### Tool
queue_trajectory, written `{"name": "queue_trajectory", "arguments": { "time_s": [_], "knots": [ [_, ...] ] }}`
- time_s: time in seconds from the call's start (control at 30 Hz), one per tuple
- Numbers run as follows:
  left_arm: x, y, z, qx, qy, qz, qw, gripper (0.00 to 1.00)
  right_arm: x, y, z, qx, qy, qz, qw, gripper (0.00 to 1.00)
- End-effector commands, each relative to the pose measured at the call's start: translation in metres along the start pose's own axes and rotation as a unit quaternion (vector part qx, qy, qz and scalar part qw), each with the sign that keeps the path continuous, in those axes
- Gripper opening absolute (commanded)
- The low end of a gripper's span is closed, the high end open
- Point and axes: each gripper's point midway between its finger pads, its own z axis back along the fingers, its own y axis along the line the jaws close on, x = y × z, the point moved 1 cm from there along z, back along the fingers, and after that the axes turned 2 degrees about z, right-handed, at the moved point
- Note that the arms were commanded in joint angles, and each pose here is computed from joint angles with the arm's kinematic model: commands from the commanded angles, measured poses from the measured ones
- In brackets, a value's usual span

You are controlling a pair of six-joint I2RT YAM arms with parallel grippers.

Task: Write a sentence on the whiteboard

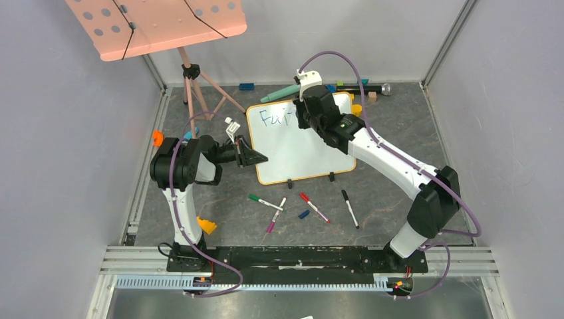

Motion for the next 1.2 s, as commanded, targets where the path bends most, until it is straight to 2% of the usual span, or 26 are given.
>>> {"name": "queue_trajectory", "arguments": {
  "time_s": [0.0, 0.47, 1.0, 1.17],
  "knots": [
    [0.005, -0.011, -0.001, -0.034, 0.012, -0.107, 0.994, 0.02, 0.033, 0.002, 0.005, 0.009, -0.04, -0.004, 0.999, 0.0],
    [0.004, -0.011, -0.002, -0.035, 0.013, -0.106, 0.994, 0.02, 0.014, 0.003, -0.011, 0.003, -0.009, 0.003, 1.0, 0.0],
    [0.005, -0.011, -0.001, -0.035, 0.013, -0.107, 0.994, 0.02, -0.037, 0.001, 0.005, 0.021, 0.016, -0.017, 1.0, 0.0],
    [0.004, -0.011, -0.001, -0.035, 0.013, -0.107, 0.994, 0.02, -0.032, -0.005, 0.005, 0.004, 0.014, -0.013, 1.0, 0.0]
  ]
}}
